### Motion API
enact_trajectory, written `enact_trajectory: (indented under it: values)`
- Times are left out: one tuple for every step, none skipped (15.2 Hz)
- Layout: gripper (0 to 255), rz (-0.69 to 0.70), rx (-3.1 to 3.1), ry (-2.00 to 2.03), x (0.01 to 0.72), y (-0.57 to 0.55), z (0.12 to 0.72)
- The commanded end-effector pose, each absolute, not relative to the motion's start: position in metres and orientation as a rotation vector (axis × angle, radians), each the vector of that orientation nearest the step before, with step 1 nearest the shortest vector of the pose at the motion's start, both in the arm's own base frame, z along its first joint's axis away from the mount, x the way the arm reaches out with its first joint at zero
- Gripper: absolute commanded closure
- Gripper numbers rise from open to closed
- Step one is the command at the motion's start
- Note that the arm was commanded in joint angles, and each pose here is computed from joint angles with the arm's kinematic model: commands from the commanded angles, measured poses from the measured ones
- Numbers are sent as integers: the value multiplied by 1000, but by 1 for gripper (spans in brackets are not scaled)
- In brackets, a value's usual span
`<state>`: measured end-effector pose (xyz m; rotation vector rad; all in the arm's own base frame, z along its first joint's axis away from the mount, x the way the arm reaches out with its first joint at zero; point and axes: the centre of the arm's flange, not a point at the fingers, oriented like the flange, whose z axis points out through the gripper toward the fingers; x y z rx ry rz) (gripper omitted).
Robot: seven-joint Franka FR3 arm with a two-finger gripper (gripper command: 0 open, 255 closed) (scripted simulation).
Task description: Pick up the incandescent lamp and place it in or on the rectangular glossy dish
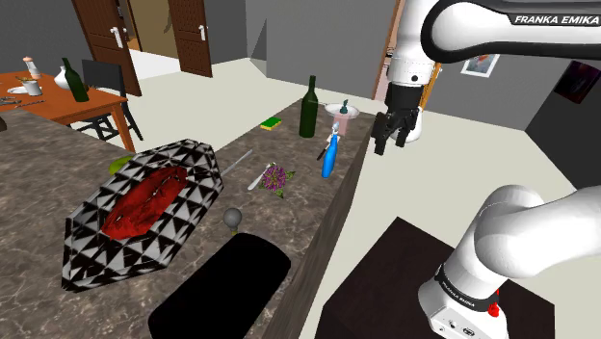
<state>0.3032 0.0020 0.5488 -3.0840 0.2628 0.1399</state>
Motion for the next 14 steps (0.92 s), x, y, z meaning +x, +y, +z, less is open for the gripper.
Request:
enact_trajectory:
  values:
    - [0,140,-3084,263,303,2,549]
    - [0,140,-3083,252,312,9,542]
    - [0,140,-3083,240,321,17,536]
    - [0,140,-3082,229,330,24,530]
    - [0,141,-3081,218,339,32,524]
    - [0,141,-3081,207,347,39,518]
    - [0,141,-3080,196,356,47,511]
    - [0,141,-3079,185,365,54,505]
    - [0,141,-3078,174,373,62,499]
    - [0,142,-3077,163,382,70,493]
    - [0,142,-3076,152,390,78,487]
    - [0,142,-3075,141,399,86,481]
    - [0,142,-3074,130,407,94,474]
    - [0,142,-3073,118,415,102,468]
